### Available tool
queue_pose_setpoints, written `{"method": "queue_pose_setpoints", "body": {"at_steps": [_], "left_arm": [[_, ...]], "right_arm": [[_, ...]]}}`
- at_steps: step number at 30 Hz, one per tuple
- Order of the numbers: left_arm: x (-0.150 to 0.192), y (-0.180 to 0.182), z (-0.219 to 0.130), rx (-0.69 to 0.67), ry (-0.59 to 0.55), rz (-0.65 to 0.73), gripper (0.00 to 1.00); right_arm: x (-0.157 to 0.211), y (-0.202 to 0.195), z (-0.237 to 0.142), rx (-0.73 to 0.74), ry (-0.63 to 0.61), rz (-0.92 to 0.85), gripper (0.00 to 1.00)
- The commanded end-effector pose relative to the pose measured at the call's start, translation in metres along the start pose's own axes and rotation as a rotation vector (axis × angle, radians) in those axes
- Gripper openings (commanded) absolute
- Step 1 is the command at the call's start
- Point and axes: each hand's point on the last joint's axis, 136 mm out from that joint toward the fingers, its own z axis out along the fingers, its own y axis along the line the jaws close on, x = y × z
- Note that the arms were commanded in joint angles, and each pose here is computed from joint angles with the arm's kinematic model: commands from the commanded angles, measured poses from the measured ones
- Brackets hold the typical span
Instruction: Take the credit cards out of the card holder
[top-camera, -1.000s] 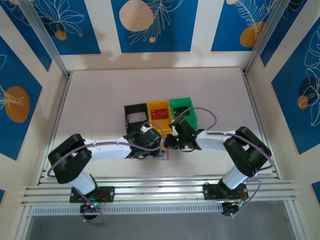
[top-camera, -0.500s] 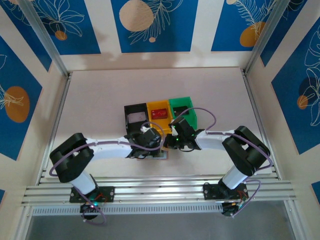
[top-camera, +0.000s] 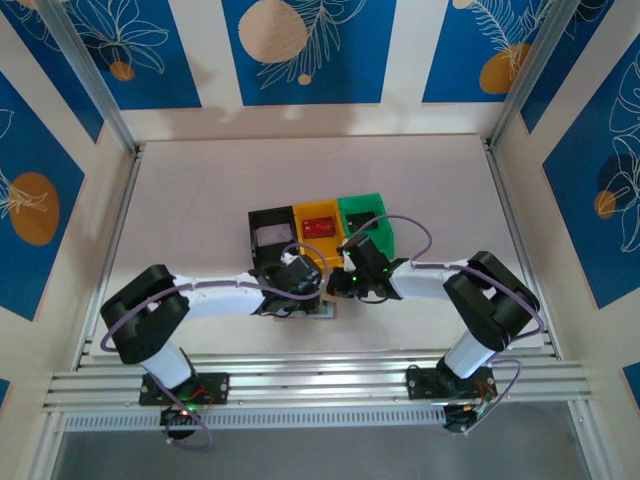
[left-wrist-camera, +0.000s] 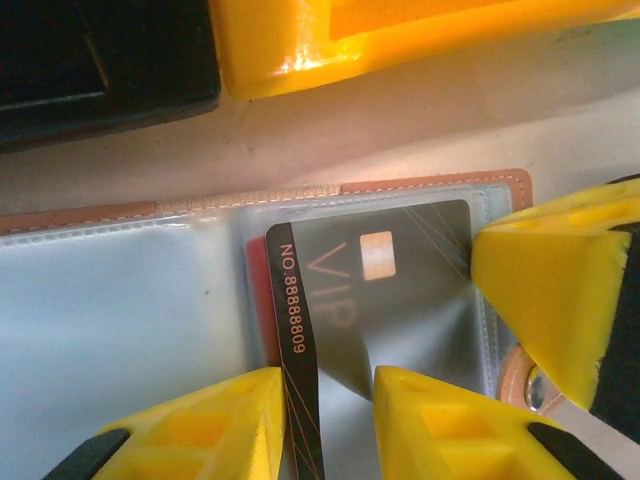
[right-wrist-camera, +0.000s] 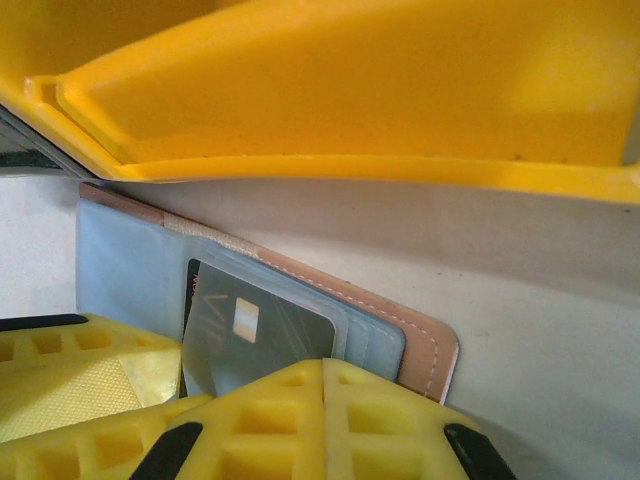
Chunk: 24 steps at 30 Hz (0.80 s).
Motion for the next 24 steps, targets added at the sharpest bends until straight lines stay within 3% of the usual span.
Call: {"method": "queue_pose_setpoints", "body": {"at_steps": [1,13,24], "left_arm": [[0.006,0.001,0.006,0.001,0.045,-0.029,0.3],[-0.003,-0.006,-0.009,0.073,-0.023,-0.056,0.19],[-0.003,-0.014,-0.008,0.143,-0.03,-0.09,0.22]], "right_arm": [[0.018,-0.008,0.007,0.02,0.059,0.02,0.04],[0.027,-0.011,0.011,0.031,0.073,0.023,0.04],[0.035,-0.007,0.021,0.029,0.096,0.016,0.04]]}}
